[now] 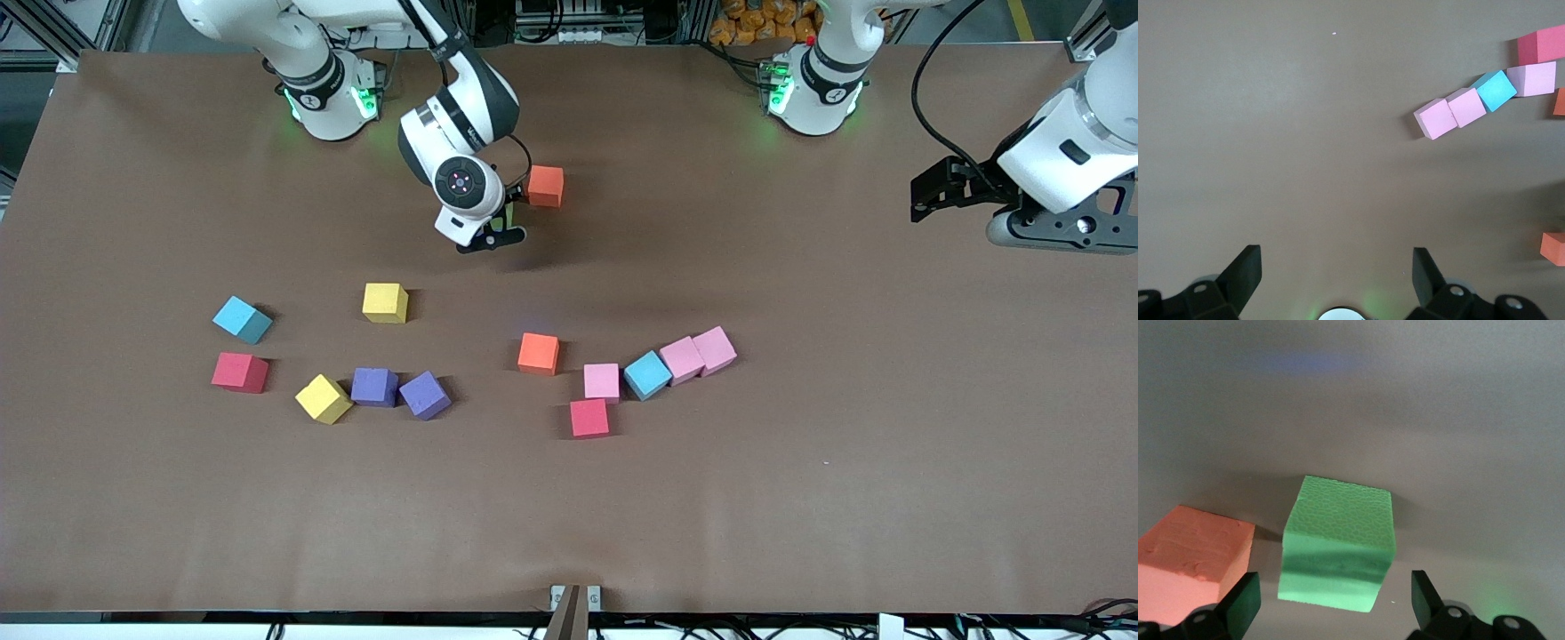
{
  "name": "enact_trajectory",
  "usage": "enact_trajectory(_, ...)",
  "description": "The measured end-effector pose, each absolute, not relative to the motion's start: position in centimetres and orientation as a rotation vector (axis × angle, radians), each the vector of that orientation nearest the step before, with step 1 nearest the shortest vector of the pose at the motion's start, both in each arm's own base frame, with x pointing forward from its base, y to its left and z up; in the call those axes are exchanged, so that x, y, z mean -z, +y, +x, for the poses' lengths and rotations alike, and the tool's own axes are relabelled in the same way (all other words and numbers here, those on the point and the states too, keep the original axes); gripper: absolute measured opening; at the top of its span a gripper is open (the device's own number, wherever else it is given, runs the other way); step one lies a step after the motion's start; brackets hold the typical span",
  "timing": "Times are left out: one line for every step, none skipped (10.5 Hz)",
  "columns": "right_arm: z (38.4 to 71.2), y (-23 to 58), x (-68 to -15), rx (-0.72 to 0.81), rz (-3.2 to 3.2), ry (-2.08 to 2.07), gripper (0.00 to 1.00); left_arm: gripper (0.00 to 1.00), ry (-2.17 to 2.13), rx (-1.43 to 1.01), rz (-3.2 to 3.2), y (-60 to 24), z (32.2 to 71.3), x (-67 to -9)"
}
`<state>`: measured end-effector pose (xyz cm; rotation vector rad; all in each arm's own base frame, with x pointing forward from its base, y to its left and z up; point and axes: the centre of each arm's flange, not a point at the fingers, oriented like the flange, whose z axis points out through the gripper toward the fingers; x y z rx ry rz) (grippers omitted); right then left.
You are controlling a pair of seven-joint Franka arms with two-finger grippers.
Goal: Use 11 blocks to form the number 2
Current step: 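Lower the right gripper and grasp the green cube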
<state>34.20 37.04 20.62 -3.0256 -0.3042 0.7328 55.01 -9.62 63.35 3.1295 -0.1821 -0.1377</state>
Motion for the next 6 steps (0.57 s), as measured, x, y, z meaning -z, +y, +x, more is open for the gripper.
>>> enact_trajectory(34.1,36.9,-20.3,-0.734,-3.029,-0.300,1.00,1.00,-0.182,0.138,3.130,-9.6,55.0,-63.3)
enact_trajectory(34.0,36.6,-19.7,-0.729,-3.033,-0.293,1.00,1.00,-0.182,0.138,3.130,-9.6,55.0,-63.3)
enact_trajectory(34.0,36.5,-19.2,-0.726,-3.038,-0.287,1.00,1.00,-0.182,0.139,3.130,-9.6,55.0,-63.3)
enact_trajectory(33.9,36.3,-18.7,-0.729,-3.043,-0.278,1.00,1.00,-0.182,0.139,3.130,-9.6,55.0,-63.3)
enact_trajectory(34.0,36.2,-18.3,-0.734,-3.047,-0.268,0.99,1.00,-0.182,0.139,3.130,-9.6,55.0,-63.3)
enact_trajectory(34.0,36.1,-18.2,-0.736,-3.050,-0.239,0.86,1.00,-0.182,0.139,3.130,-9.6,55.0,-63.3)
